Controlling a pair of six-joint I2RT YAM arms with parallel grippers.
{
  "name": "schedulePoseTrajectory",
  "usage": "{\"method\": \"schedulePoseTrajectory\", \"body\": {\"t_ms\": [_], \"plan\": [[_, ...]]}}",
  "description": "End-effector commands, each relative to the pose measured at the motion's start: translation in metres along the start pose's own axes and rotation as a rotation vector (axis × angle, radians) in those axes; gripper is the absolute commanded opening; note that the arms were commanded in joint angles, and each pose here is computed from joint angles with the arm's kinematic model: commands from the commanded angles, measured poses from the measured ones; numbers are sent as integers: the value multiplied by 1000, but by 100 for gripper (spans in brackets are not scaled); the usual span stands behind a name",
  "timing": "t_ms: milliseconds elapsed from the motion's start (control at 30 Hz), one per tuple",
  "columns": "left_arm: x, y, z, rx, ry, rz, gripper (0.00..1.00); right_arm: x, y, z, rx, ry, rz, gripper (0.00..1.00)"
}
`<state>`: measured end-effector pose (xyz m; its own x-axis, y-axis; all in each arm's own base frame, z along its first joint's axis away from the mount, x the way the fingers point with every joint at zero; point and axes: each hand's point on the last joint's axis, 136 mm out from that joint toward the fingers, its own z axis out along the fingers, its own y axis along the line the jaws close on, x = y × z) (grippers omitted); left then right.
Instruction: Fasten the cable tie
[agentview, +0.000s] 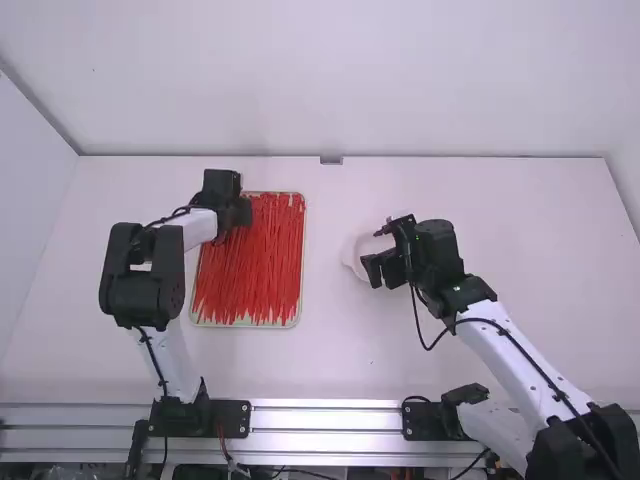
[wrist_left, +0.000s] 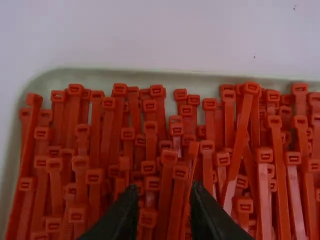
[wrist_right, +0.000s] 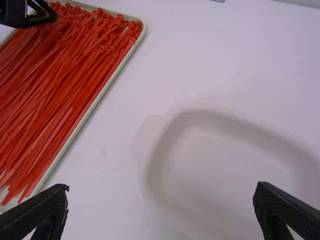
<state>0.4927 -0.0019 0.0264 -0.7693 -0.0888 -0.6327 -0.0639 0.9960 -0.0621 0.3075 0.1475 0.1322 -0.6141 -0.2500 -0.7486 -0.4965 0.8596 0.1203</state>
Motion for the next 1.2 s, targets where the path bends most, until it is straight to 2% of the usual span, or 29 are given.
{"method": "schedulePoseTrajectory", "body": {"t_ms": [0, 1167], "plan": [[7, 1, 2, 1, 13, 2, 28, -18, 0, -8, 6, -45, -9, 99], [19, 7, 9, -29, 17, 3, 24, -17, 0, -8, 5, -40, -7, 99]]}}
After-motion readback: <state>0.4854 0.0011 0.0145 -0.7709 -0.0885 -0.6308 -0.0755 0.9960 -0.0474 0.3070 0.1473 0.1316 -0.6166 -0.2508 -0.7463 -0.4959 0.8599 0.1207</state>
